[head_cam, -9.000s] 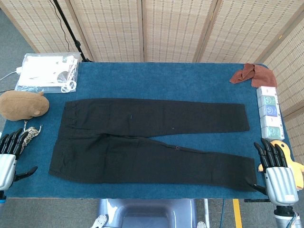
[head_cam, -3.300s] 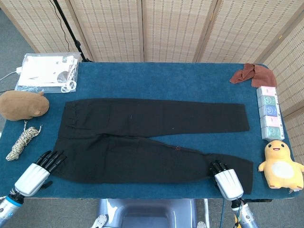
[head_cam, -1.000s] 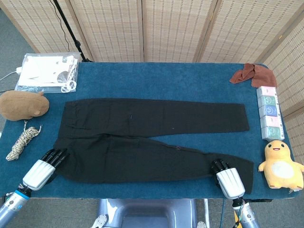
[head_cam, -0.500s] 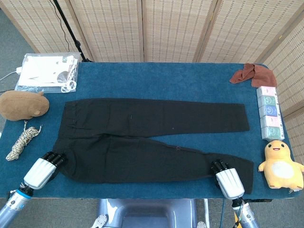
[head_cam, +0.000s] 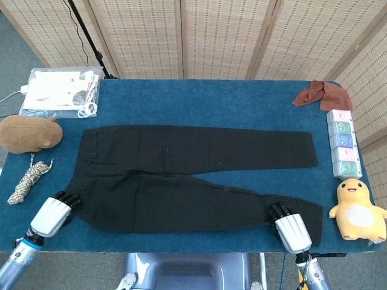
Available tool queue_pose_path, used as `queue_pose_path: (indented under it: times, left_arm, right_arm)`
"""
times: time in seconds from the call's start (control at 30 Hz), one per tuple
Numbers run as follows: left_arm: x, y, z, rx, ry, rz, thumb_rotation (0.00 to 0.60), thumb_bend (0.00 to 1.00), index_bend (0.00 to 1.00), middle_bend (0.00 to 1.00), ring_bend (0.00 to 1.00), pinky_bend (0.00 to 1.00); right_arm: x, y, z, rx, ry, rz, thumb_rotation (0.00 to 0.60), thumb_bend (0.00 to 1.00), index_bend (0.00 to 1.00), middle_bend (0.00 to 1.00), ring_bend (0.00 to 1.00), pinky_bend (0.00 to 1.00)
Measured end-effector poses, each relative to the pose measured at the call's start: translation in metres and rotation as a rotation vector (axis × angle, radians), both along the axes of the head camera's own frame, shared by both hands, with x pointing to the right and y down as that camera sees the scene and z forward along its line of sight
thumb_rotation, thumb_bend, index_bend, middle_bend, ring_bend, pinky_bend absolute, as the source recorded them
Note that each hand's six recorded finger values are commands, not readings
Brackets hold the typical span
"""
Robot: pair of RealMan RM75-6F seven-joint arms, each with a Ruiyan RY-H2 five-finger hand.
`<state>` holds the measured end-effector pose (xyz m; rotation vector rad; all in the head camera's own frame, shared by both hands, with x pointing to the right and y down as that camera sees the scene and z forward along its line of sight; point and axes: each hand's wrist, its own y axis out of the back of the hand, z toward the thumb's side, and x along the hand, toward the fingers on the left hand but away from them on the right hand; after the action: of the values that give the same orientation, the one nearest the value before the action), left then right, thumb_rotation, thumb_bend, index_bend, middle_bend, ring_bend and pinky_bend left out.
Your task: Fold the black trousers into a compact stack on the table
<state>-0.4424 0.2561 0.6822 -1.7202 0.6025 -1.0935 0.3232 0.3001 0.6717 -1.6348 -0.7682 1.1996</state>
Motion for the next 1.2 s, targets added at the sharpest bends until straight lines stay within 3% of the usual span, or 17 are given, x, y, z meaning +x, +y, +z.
queue_pose_path:
  times: [0.37, 0.63, 0.77, 1.03, 1.2]
  left_arm:
    - [-0.009, -0.018, -0.014, -0.007, 0.067, -0.071, 0.600, 0.54, 0.62, 0.54, 0.53, 0.48]
    - [-0.003, -0.044, -0.025, -0.011, 0.125, -0.147, 0.600, 0.53, 0.63, 0.54, 0.54, 0.48]
    - [0.007, -0.064, -0.028, -0.016, 0.122, -0.187, 0.600, 0.52, 0.63, 0.54, 0.54, 0.48]
    - [0.021, -0.116, -0.030, -0.026, 0.016, -0.259, 0.600, 0.50, 0.63, 0.55, 0.54, 0.49]
    - [0.030, -0.144, -0.020, -0.097, 0.011, -0.317, 0.600, 0.50, 0.63, 0.55, 0.55, 0.49]
  right_arm:
    - [-0.001, -0.019, -0.021, 0.042, -0.062, 0.043, 0.600, 0.64, 0.64, 0.43, 0.32, 0.50]
    - [-0.001, -0.062, -0.034, 0.094, -0.081, 0.057, 0.600, 0.64, 0.65, 0.43, 0.33, 0.50]
    - [-0.006, -0.087, -0.035, 0.100, -0.080, 0.053, 0.600, 0.64, 0.65, 0.43, 0.33, 0.50]
    - [-0.012, -0.134, -0.024, 0.098, -0.009, 0.035, 0.600, 0.64, 0.65, 0.44, 0.33, 0.50]
    - [-0.014, -0.156, -0.015, 0.109, 0.011, 0.047, 0.600, 0.64, 0.66, 0.44, 0.33, 0.50]
